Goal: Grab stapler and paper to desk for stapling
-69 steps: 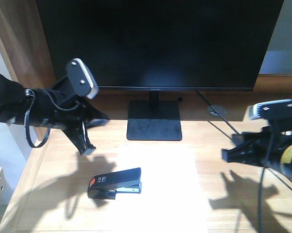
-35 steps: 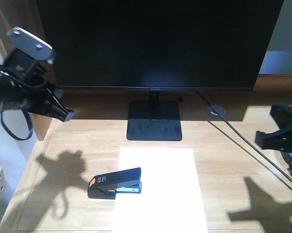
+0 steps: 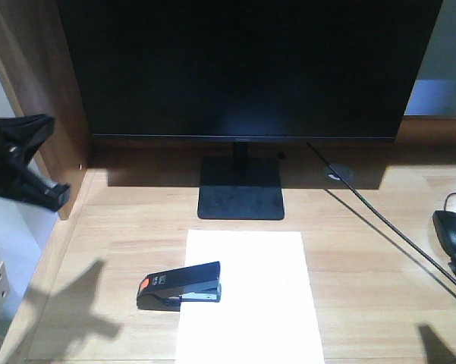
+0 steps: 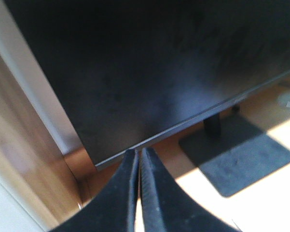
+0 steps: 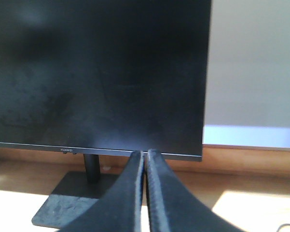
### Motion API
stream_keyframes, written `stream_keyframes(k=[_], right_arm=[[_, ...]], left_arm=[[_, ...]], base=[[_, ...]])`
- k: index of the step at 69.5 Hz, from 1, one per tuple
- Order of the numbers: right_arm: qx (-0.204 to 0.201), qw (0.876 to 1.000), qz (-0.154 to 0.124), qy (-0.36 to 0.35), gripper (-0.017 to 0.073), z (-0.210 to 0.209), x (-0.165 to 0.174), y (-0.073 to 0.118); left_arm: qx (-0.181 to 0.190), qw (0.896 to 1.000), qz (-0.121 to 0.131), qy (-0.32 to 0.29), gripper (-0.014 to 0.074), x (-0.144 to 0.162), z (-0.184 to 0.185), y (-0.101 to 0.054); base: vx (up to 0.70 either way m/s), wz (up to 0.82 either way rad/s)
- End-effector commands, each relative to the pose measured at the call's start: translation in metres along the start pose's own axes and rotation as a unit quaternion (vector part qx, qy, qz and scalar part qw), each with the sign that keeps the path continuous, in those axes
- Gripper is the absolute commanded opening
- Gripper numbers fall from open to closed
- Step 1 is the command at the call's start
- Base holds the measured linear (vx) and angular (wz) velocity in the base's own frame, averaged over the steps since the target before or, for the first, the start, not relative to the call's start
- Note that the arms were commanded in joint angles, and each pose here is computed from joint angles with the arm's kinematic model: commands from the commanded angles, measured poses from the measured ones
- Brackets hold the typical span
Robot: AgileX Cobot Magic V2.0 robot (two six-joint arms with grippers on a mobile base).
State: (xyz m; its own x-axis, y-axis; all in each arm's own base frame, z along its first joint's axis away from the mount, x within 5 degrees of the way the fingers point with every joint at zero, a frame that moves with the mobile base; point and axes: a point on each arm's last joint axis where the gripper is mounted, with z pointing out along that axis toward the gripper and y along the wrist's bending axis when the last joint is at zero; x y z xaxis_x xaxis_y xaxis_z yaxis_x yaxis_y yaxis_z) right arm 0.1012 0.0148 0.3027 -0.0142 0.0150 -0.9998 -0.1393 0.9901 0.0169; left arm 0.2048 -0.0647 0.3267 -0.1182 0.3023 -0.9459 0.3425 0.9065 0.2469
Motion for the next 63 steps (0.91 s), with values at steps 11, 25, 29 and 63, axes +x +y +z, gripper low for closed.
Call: stream_keyframes(k=[11, 25, 29, 63], right_arm=[[-0.007, 0.999, 0.0, -0.033, -0.0006, -0.025, 0.023, -0.001], [-0.007, 0.999, 0.0, -0.031, -0.0006, -0.032, 0.045, -0.001], [-0.006, 1.0, -0.001, -0.03, -0.0006, -0.032, 0.045, -0.001], [-0.006, 1.0, -0.001, -0.03, -0.0006, -0.032, 0.045, -0.001]], left_arm=[[-0.02, 0.995, -0.007, -0.096, -0.0006, 0.016, -0.053, -0.005], [-0.022, 0.995, -0.007, -0.1, -0.0006, 0.056, -0.085, -0.015], [-0.022, 0.995, -0.007, -0.096, -0.0006, 0.066, -0.091, -0.018], [-0.029, 0.991, -0.007, -0.127, -0.0006, 0.076, -0.106, -0.021]], base=[[0.0, 0.0], [0.0, 0.0], [0.0, 0.0], [0.0, 0.0]])
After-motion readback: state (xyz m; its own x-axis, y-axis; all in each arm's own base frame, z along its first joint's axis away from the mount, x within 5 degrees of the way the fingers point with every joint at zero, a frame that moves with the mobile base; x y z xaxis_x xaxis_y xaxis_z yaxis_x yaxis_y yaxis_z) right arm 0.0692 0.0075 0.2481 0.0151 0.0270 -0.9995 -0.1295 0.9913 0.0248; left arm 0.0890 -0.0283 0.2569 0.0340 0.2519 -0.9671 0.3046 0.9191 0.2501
